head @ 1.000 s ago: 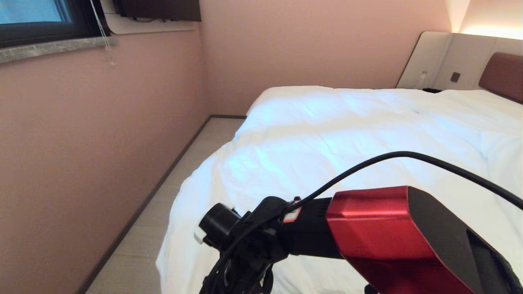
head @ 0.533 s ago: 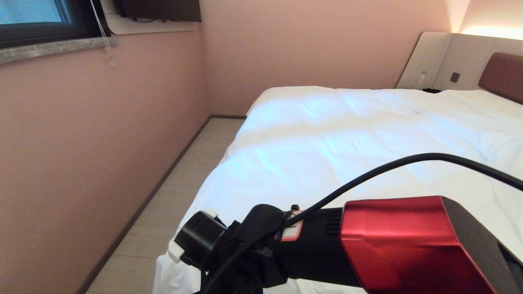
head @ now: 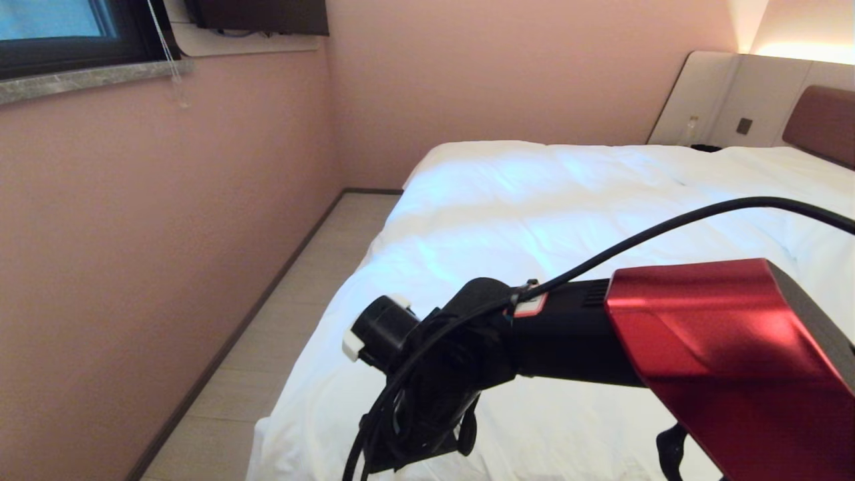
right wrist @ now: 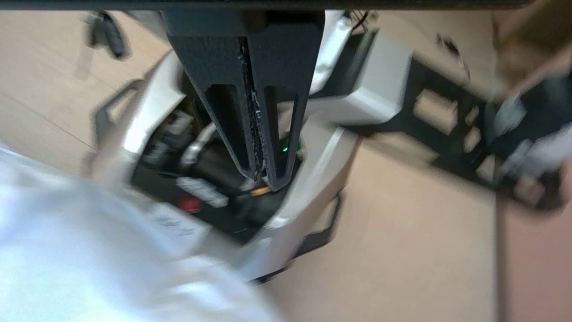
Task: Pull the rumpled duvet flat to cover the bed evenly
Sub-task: Flatten the corners of the folded blanket, then hold the folded corner of the quilt
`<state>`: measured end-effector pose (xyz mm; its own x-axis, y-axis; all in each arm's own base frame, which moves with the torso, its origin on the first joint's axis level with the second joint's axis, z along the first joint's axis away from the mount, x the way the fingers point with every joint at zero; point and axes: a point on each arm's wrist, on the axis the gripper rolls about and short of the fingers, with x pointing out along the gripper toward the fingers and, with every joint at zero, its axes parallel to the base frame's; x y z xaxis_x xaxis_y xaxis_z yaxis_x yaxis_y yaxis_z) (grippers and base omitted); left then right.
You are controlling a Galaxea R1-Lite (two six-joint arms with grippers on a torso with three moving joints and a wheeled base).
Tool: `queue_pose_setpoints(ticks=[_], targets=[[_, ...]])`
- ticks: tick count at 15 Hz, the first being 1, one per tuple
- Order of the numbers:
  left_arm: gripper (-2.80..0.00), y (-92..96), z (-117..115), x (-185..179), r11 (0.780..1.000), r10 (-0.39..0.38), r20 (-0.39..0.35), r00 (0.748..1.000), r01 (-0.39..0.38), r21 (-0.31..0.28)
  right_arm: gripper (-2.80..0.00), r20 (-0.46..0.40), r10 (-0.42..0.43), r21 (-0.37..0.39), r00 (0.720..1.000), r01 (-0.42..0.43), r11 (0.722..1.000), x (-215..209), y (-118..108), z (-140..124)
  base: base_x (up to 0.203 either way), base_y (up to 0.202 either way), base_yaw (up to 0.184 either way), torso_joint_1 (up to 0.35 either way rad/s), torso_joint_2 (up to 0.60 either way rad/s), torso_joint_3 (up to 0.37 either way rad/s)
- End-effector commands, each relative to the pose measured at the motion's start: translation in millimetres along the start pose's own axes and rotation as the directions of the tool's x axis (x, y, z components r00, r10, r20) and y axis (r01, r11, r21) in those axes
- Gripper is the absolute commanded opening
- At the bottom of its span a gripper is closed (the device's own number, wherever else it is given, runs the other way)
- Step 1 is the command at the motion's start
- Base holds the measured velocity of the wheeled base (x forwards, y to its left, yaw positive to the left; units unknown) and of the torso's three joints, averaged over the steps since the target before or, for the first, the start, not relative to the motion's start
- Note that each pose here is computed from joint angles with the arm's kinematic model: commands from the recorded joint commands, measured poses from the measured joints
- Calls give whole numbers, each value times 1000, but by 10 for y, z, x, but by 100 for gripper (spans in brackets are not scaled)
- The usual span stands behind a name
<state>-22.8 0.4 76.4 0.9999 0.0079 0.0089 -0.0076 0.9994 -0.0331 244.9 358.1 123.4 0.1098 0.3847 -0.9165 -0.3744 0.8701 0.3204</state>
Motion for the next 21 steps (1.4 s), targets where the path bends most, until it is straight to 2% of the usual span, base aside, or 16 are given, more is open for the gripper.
queue_pose_setpoints(ticks=[1,2,4,10,16,21], targets=[[-280,0,0,0,1000,1,0,1000,-1,-1,-280,80,-123,63,989,118,991,-55,-252,158,0,0,0,0,0,0],[-280,0,0,0,1000,0,0,1000,0,-1,-280,95,-142,98,985,133,986,-85,-389,249,0,0,0,0,0,0],[-280,0,0,0,1000,1,0,1000,-1,-1,-280,108,-152,131,982,138,982,-186,-492,291,0,0,0,0,0,0],[-280,0,-1,0,1000,3,-1,1000,-3,2,-280,125,-145,159,981,124,979,-432,-470,248,0,0,0,0,0,0],[-280,3,-3,0,1000,15,-2,1000,-15,-1,-280,104,-161,158,981,144,977,-380,-475,233,0,0,0,0,0,0],[-280,3,-3,0,1000,15,-2,1000,-15,-2,-280,97,-161,149,982,145,978,-348,-440,213,-166,0,0,4,2,1]])
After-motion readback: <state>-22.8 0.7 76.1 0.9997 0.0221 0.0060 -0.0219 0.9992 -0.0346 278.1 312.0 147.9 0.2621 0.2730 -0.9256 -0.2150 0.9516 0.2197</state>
